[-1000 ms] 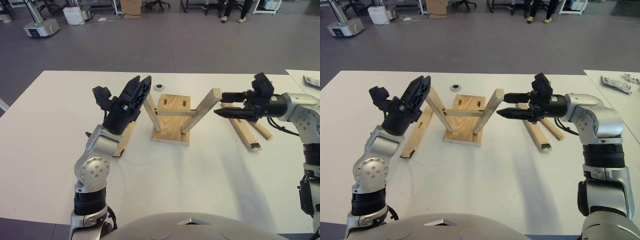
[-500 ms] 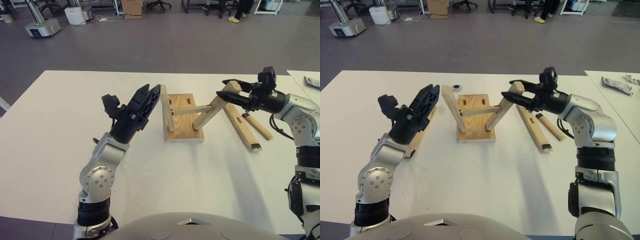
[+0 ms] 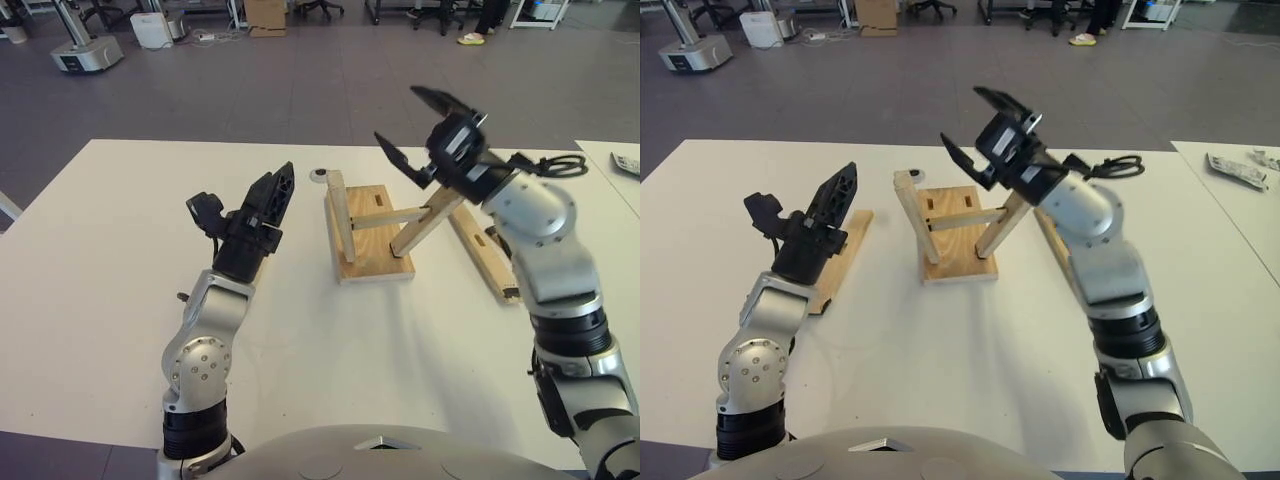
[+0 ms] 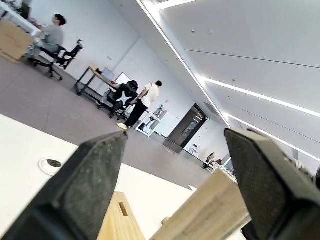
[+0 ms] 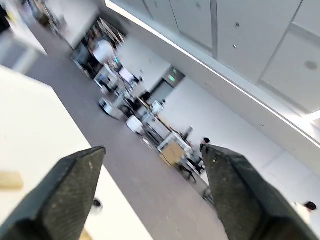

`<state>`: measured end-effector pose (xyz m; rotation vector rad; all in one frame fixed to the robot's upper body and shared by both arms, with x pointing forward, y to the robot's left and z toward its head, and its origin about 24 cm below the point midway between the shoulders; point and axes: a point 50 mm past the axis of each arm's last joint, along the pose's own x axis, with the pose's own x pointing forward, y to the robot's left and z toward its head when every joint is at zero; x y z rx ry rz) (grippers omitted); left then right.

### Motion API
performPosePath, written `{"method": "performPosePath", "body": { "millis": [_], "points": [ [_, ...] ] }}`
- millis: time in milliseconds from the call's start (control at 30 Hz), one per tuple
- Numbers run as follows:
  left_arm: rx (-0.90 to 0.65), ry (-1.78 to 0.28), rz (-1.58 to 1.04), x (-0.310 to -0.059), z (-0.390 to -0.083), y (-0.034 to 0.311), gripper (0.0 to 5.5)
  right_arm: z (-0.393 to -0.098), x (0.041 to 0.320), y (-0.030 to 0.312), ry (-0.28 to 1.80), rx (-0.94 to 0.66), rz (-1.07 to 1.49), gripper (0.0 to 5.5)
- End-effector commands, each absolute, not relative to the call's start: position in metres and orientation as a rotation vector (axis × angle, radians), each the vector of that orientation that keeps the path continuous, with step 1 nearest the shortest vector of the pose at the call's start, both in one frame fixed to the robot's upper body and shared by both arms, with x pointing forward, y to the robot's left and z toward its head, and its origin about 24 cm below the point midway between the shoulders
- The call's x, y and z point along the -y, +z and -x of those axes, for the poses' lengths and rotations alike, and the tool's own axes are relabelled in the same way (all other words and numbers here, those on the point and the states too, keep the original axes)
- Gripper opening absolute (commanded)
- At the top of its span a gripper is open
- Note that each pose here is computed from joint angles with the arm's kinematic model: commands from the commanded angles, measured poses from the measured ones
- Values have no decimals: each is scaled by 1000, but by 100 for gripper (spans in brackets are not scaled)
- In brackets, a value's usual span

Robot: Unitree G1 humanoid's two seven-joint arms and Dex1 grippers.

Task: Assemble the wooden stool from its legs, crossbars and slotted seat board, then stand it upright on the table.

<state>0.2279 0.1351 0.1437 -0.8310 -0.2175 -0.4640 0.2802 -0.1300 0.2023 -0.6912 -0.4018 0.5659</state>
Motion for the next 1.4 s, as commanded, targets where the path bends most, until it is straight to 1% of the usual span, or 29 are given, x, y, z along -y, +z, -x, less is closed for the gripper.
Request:
{"method": "performPosePath", "body": {
  "millis": [33,100,167,267,333,400,433,533,567,600,667,733,767,867,900,967,1000,1033,1100,1133,1167,1200,1333,1400],
  "points": [
    [192,-407,800,-137,-233,144,357,-275,132,170,439,320,892,354],
    [171,-346,816,-137,-237,142,357,-274,132,153,455,254,1047,354],
    [137,-296,824,-138,-240,140,357,-269,125,131,554,164,1150,354],
    [79,-264,815,-136,-242,138,357,-259,114,110,669,77,1155,354],
    [28,-246,808,-133,-243,135,357,-258,110,110,685,83,1128,354],
    [3,-227,812,-130,-244,133,357,-264,109,123,658,125,1118,354],
    [8,-236,815,-130,-245,134,357,-269,108,134,629,165,1109,354],
    [78,-278,840,-132,-246,145,357,-284,111,179,527,299,1008,354],
    [124,-284,823,-134,-248,153,357,-292,118,204,466,361,952,354],
    [155,-285,809,-135,-249,159,357,-296,123,221,428,402,914,354],
    [224,-297,733,-135,-253,176,357,-303,143,255,310,486,870,354],
    [300,-312,622,-132,-259,197,357,-308,167,272,190,518,875,354],
    [325,-316,577,-129,-262,206,357,-309,178,274,144,518,872,354],
    [384,-383,563,-113,-265,223,357,-306,198,262,43,513,756,354],
    [378,-408,579,-106,-266,223,357,-305,201,250,18,494,667,354],
    [309,-447,609,-94,-268,209,357,-305,198,216,28,397,526,354],
    [254,-451,614,-90,-269,199,357,-304,195,202,45,353,487,354],
    [146,-444,601,-85,-270,180,357,-303,190,185,72,298,444,354],
    [-161,-389,553,-79,-268,128,357,-300,174,149,168,159,349,354],
    [-264,-373,537,-78,-265,109,357,-298,166,139,210,119,335,354],
    [-328,-358,541,-77,-264,97,357,-296,162,135,233,105,338,354],
    [-355,-343,544,-78,-264,91,357,-296,159,134,240,106,344,354],
    [-344,-286,554,-81,-270,88,357,-301,162,144,226,131,364,354],
    [-342,-279,561,-81,-270,88,357,-301,153,144,245,135,367,354]
  ]
}}
